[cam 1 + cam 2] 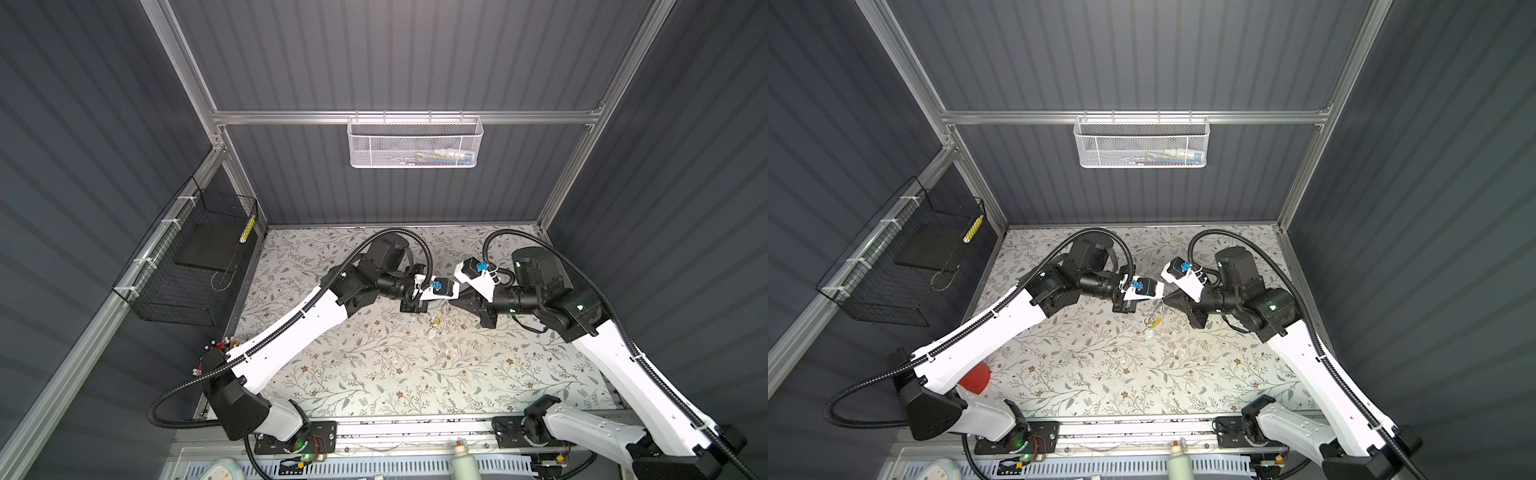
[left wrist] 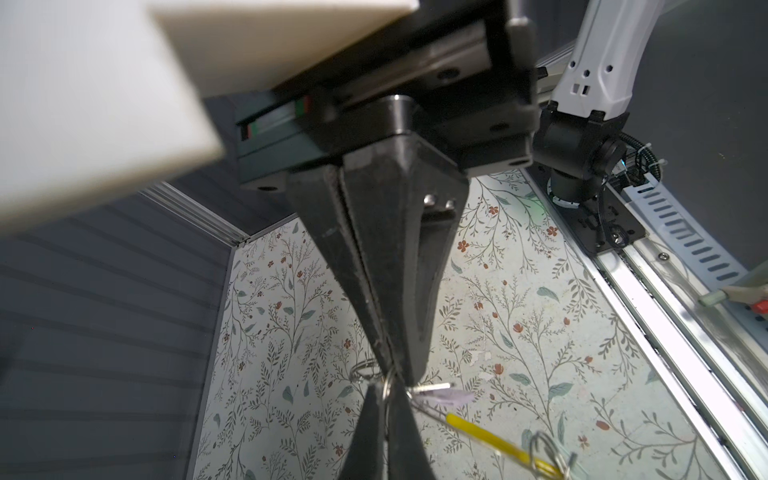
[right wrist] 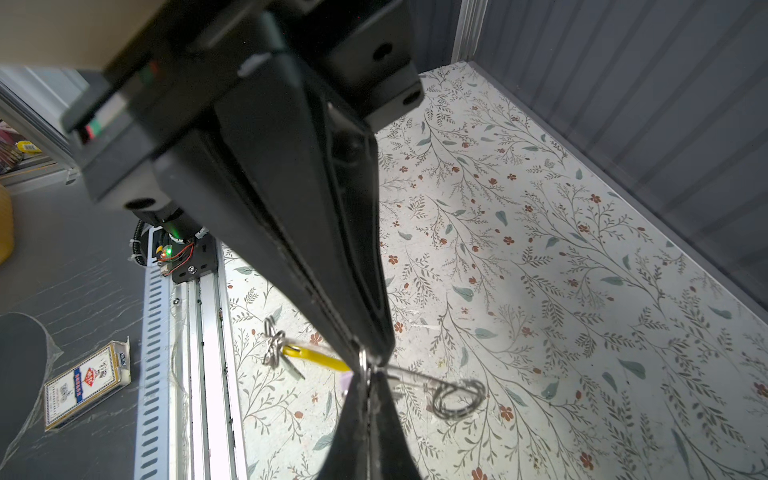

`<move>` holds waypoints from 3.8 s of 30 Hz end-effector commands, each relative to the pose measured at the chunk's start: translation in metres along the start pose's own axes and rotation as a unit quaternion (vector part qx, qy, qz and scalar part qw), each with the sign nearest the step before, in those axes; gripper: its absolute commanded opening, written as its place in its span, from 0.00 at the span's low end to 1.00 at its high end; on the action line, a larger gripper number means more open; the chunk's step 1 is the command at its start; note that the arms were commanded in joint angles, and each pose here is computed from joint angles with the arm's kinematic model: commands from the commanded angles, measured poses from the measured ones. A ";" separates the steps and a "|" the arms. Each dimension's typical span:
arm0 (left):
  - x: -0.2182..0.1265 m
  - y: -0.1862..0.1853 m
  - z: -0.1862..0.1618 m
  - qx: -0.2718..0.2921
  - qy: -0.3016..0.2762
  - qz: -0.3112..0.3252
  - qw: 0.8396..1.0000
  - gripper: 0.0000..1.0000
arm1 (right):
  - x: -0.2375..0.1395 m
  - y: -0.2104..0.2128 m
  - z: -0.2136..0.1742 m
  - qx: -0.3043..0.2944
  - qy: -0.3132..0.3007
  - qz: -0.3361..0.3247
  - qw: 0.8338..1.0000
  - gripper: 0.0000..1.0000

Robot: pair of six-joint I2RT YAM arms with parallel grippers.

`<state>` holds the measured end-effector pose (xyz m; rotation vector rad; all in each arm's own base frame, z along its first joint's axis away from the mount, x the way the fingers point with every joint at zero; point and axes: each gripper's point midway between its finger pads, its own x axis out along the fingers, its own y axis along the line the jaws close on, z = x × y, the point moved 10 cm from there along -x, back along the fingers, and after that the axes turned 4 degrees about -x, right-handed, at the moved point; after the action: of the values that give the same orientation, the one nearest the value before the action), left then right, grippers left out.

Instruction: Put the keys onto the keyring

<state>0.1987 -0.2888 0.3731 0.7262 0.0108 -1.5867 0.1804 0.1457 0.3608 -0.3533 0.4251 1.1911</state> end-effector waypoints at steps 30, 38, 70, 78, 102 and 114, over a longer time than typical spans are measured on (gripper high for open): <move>-0.017 0.017 0.001 -0.161 -0.305 0.047 0.937 0.00 | -0.017 0.005 0.008 -0.062 -0.154 -0.090 0.982 0.16; -0.012 0.019 -0.003 -0.187 -0.341 0.042 0.920 0.00 | -0.013 0.004 0.007 -0.061 -0.156 -0.082 0.982 0.13; -0.005 0.018 -0.003 -0.199 -0.367 -0.021 0.909 0.00 | -0.035 0.009 0.024 -0.098 -0.205 -0.115 0.967 0.23; -0.004 0.018 -0.004 -0.197 -0.367 -0.025 0.909 0.00 | -0.035 0.010 0.022 -0.095 -0.204 -0.111 0.968 0.09; 0.000 0.017 -0.006 -0.192 -0.349 -0.043 0.916 0.00 | -0.032 0.010 0.021 -0.082 -0.210 -0.100 0.969 0.09; -0.001 0.014 -0.007 -0.174 -0.316 -0.040 0.932 0.00 | -0.029 0.010 0.019 -0.073 -0.198 -0.086 0.974 0.00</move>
<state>0.2212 -0.2854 0.3695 -0.1357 -0.1631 -1.7374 0.1655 0.1330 0.3833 -0.2588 0.0029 1.0776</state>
